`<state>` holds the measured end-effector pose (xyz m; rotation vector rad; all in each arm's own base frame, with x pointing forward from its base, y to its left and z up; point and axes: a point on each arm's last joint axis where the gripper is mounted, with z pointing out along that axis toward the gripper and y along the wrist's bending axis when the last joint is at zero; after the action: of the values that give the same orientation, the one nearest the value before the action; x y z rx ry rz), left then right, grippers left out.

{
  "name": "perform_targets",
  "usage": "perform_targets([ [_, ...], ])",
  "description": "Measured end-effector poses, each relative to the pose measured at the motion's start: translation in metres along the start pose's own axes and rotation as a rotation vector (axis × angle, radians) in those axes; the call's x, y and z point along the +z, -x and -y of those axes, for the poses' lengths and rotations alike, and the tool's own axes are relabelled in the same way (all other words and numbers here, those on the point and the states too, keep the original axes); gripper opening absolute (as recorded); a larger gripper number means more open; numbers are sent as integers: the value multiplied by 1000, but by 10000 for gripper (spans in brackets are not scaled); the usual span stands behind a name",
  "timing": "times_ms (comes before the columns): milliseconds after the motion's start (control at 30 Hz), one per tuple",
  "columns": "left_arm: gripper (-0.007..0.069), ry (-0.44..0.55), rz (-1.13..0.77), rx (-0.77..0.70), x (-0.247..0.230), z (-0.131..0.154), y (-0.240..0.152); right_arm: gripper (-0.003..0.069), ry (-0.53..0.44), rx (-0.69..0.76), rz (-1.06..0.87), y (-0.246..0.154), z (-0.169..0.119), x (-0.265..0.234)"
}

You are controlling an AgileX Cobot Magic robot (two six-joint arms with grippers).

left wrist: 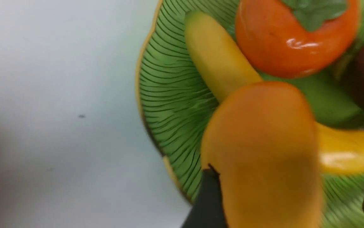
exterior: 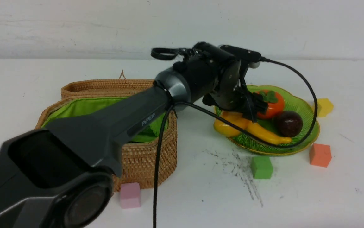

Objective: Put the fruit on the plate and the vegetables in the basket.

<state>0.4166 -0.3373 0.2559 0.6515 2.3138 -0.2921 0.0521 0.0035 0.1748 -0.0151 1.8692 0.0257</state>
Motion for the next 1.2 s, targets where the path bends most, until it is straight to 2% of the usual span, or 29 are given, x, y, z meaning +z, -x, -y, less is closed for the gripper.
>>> perform_targets([
  [33,574,0,5,8,-5,0,3,238,0,0,0,0,0,0],
  [167,468,22,26,75,-80,-5,26,238,0,0,0,0,0,0],
  [333,232,129,36,108,-194,-22,39,238,0,0,0,0,0,0],
  [433,73,207,95,77,-250,-34,40,238,0,-1,0,0,0,0],
  [500,-8,246,165,39,-288,-40,39,238,0,-1,0,0,0,0],
  [667,-13,241,263,-46,-364,-50,14,238,0,0,0,0,0,0],
  [800,-13,185,274,-95,-414,-55,-34,238,0,0,0,0,0,0],
  [833,-13,171,272,-123,-429,-58,-60,238,0,-1,0,0,0,0],
  [867,-13,170,271,-128,-431,-59,-63,238,0,-1,0,0,0,0],
  [967,-13,141,274,-270,-459,-70,-147,238,0,-1,0,0,0,0],
  [1000,-13,143,258,-276,-455,-69,-149,238,0,-1,0,0,0,0],
  [1033,-13,128,284,-339,-466,-74,-186,238,0,-1,0,0,0,0],
  [1100,-13,89,316,-412,-471,-80,-235,238,0,-1,0,0,0,0],
  [1200,-13,29,397,-523,-474,-85,-286,238,0,-1,0,0,0,0],
])
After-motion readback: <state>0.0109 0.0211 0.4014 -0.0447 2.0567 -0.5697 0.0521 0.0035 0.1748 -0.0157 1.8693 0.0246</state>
